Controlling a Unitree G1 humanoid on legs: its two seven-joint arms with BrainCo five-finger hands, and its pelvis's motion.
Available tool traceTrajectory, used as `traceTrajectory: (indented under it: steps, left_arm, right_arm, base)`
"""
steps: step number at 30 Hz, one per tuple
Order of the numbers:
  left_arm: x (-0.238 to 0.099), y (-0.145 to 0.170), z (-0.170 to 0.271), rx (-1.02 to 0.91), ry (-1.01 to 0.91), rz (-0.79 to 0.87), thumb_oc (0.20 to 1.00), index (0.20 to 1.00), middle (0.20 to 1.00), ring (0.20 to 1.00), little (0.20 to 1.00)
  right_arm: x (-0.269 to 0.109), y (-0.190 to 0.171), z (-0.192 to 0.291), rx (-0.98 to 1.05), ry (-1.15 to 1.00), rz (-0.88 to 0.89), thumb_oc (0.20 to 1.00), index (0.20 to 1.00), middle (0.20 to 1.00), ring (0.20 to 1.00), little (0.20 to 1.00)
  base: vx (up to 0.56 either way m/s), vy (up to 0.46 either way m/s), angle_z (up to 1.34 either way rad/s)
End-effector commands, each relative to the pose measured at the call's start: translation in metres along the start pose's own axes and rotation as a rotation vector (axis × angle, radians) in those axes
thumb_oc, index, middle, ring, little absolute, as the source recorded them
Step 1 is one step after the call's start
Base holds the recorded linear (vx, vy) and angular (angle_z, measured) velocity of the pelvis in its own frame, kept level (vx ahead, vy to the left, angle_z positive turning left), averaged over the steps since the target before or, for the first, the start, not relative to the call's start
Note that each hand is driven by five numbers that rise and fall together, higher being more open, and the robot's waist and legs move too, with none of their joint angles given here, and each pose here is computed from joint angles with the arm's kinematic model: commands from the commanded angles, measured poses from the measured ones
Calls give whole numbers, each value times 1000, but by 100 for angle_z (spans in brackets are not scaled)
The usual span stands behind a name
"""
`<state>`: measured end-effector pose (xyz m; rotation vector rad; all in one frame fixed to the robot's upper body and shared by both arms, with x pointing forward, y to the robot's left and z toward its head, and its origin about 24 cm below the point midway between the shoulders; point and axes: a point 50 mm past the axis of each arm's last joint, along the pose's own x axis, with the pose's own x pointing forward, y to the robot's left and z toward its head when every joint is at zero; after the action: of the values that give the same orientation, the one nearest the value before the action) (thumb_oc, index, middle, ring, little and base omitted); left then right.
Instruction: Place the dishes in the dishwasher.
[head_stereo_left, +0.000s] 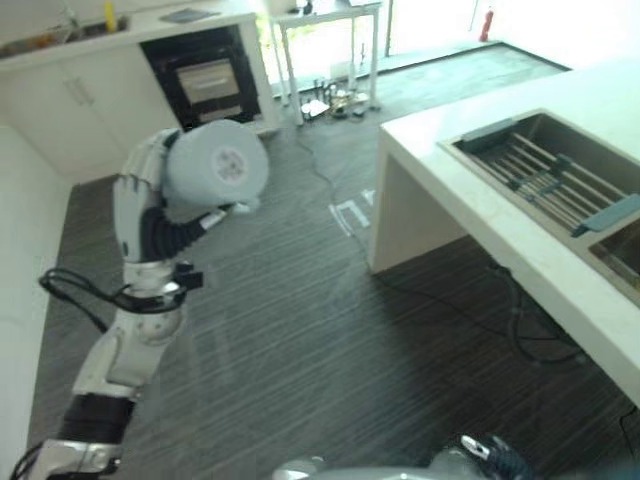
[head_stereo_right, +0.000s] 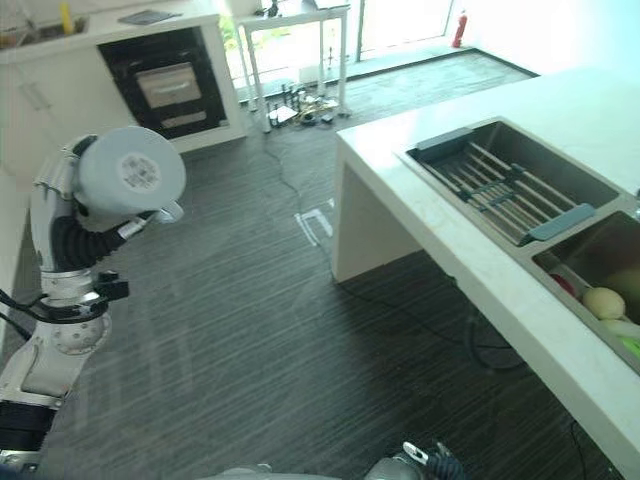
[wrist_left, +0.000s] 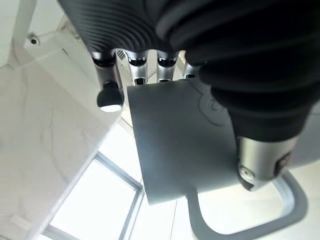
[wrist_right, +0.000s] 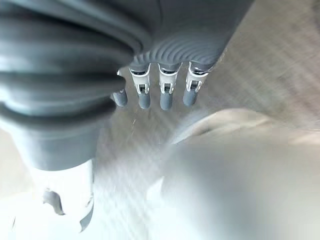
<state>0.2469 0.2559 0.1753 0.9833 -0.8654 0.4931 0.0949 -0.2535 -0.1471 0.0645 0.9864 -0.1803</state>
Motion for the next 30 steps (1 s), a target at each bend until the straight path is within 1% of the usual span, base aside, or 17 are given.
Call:
traceTrajectory:
  steps: [1, 4, 7, 8, 12, 15, 17, 19, 21, 24, 28, 29, 30]
  left_arm:
    - [20, 7, 18, -64, -106, 38, 200, 200, 200, 200, 200]
    - [22, -6, 29, -158, -130, 12, 200, 200, 200, 200, 200]
    - [22, -14, 30, -193, -109, -5, 200, 200, 200, 200, 200]
    - [19, -14, 28, -209, -85, -6, 200, 200, 200, 200, 200]
    - [14, -6, 26, -229, -67, -9, 200, 200, 200, 200, 200]
    - [12, -1, 28, -259, -78, -12, 200, 200, 200, 200, 200]
    - [13, -1, 32, -279, -103, -13, 200, 200, 200, 200, 200]
    - [16, -8, 39, -304, -127, -29, 200, 200, 200, 200, 200]
    - [18, -12, 42, -299, -135, -40, 200, 200, 200, 200, 200]
    - [18, -16, 43, -297, -133, -64, 200, 200, 200, 200, 200]
    - [15, -19, 44, -307, -132, -103, 200, 200, 200, 200, 200]
    - [26, -33, 30, -86, -112, -174, 200, 200, 200, 200, 200]
    - [24, -32, 30, -91, -107, -174, 200, 200, 200, 200, 200]
  right_arm:
    - [-4, -3, -9, 50, 8, 30, 1000, 1000, 1000, 1000, 1000]
    - [-6, -5, -13, 100, 15, 28, 1000, 1000, 1000, 1000, 1000]
    - [-6, -8, -15, 92, 49, 42, 1000, 1000, 1000, 1000, 1000]
    - [-5, -9, -14, 62, 72, 51, 1000, 1000, 1000, 1000, 1000]
    - [-4, -12, -9, 34, 81, 67, 1000, 1000, 1000, 1000, 1000]
    - [-5, -16, -8, 66, 73, 54, 1000, 1000, 1000, 1000, 1000]
    - [-5, -19, -8, 93, 70, 32, 1000, 1000, 1000, 1000, 1000]
    - [-9, -29, -13, 126, 81, -7, 1000, 1000, 1000, 1000, 1000]
    - [-11, -32, -17, 140, 103, -20, 1000, 1000, 1000, 1000, 1000]
    - [-13, -32, -24, 137, 129, -16, 1000, 1000, 1000, 1000, 1000]
    - [-12, -23, -25, 128, 107, 37, 1000, 1000, 1000, 1000, 1000]
    - [3, 10, 17, -79, -65, 145, 1000, 1000, 1000, 1000, 1000]
    - [3, 10, 20, -103, -84, 149, 1000, 1000, 1000, 1000, 1000]
  base:
    - [-37, -155, 102]
    - [57, -181, 168]
    - [96, -188, 170]
    - [27, -251, 158]
    - [19, -173, 48]
    - [-34, -87, 37]
    - [-61, 16, 41]
    - [-109, 120, 136]
    - [-67, 108, 81]
    - [22, 76, 0]
    - [51, 55, 19]
    - [21, -38, 1]
    - [38, -112, -2]
